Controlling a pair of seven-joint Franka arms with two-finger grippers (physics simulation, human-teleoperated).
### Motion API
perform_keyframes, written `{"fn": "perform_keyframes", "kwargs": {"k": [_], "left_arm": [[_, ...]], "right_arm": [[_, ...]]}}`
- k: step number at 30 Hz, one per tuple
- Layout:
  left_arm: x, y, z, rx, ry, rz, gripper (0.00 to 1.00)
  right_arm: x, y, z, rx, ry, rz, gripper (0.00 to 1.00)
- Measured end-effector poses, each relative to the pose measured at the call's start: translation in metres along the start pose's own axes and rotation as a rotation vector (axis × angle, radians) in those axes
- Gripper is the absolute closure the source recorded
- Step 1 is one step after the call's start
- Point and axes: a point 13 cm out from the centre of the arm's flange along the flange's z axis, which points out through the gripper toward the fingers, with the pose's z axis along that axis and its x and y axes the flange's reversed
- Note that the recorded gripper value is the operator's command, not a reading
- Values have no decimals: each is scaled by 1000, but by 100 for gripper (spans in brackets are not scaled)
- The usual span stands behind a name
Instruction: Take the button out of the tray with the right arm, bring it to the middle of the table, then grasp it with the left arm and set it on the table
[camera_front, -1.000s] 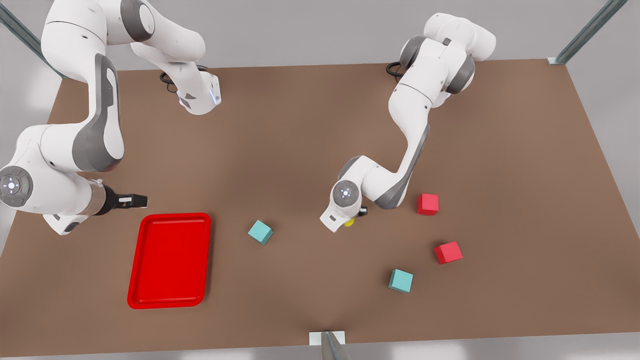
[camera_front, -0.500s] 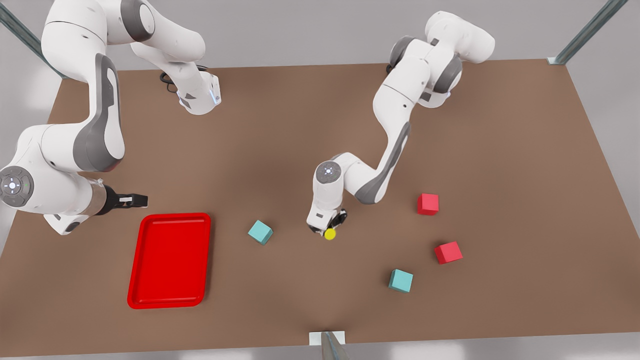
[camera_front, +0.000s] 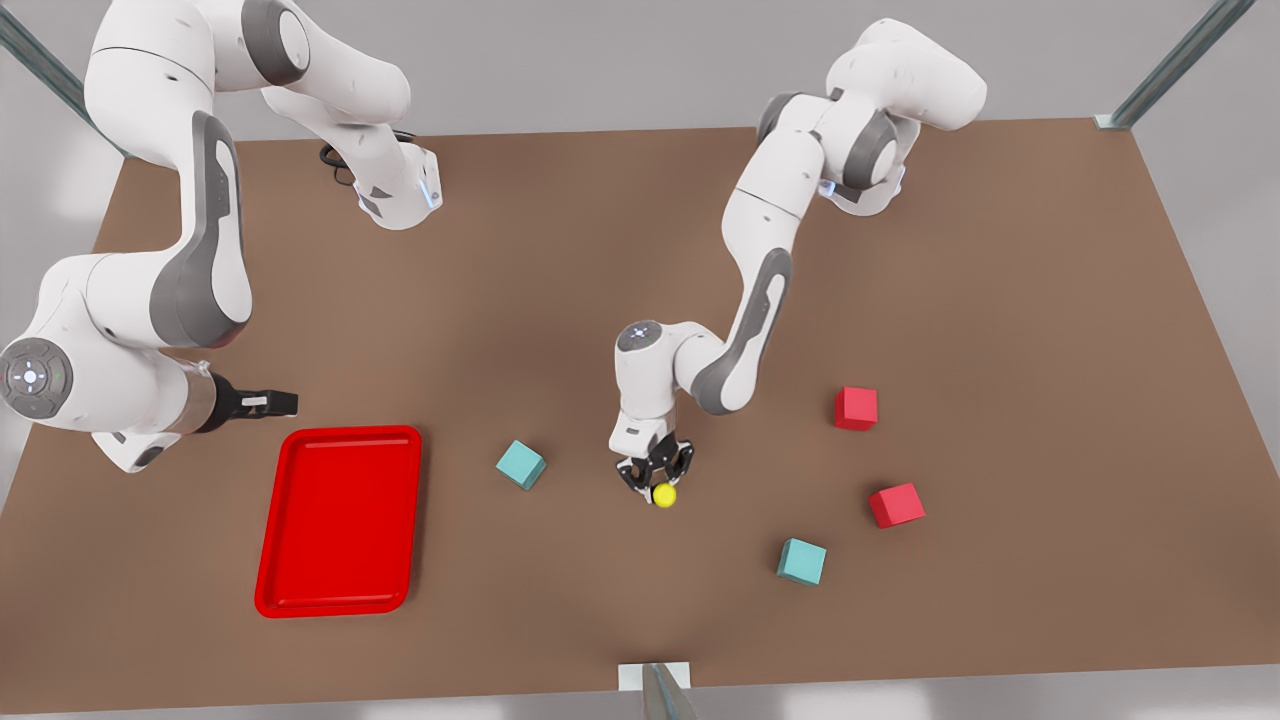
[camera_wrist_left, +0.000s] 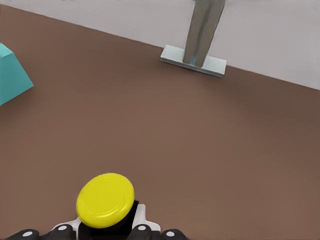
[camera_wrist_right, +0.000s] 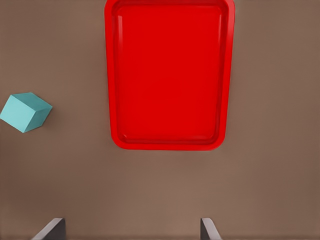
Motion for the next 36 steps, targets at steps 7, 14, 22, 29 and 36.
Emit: {"fn": "perform_keyframes", "kwargs": {"k": [7,14,22,29,36], "left_arm": [[-2,4,12,-19,-103,16,51],[6,8,26,-26,-139,5,51],[7,2,22,-9,-148,-29,0],[3,-2,16,4,-147,-65,0],[-24,-20,-21,49,-150,-131,0]], "right_arm": [[0,0,0,0,1,0,0],[-1,0,3,0,4,1,0],[-2,0,2,0,3,1,0],[-1,1,2,0,4,1,0],[-2,3,5,15,8,-6,0]]}}
